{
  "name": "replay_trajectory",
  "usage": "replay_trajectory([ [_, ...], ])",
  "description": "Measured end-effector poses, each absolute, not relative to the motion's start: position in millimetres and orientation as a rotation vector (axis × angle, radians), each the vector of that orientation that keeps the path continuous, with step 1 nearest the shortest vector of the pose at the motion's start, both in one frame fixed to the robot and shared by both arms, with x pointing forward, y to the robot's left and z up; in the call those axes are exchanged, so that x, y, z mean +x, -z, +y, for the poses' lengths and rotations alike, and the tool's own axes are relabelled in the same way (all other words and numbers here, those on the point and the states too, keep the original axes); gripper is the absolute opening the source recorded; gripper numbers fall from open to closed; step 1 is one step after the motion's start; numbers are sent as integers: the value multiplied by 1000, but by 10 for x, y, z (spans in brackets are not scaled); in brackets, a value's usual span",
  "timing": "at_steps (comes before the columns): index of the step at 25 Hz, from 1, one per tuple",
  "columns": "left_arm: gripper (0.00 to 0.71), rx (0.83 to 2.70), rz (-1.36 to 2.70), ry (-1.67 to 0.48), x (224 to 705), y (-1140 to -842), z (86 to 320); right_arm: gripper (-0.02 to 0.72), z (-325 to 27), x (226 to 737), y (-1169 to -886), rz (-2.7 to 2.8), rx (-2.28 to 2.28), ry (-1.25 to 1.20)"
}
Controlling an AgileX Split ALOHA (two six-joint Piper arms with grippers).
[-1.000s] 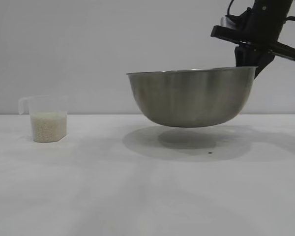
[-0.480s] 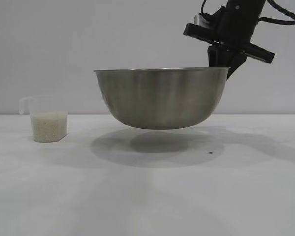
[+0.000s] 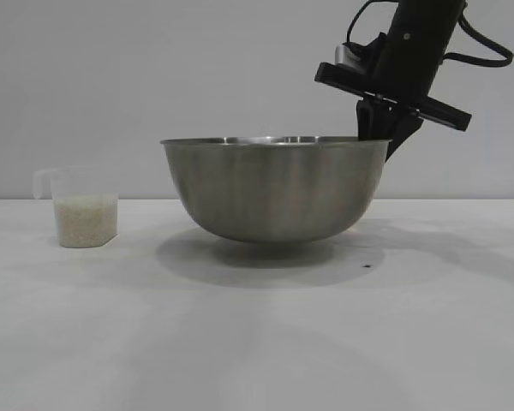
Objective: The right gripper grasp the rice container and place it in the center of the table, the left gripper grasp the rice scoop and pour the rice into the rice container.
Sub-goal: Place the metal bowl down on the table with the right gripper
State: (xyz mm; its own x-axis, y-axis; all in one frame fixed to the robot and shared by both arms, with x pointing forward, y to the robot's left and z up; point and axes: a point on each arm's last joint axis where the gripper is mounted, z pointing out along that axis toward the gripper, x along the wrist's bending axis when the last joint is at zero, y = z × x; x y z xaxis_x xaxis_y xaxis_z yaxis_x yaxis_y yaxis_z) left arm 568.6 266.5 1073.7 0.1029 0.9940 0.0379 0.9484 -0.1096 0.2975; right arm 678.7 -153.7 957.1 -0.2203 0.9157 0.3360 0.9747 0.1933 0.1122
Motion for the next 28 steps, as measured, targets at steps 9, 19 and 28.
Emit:
replay_trajectory([
  [9,210,2174,1948,-343,5690,-10738,2664,0,-1533,6808,-9482,-2263,-1831,439],
  [19,210,2174,1948,-344,5691,-10738,2664,0,-1530,6810,-9464,-2257,-1831,437],
  [28,210,2173,1948,-343,5691,-10738,2663,298,-1515,6803,-9470,-2223,-1838,444],
])
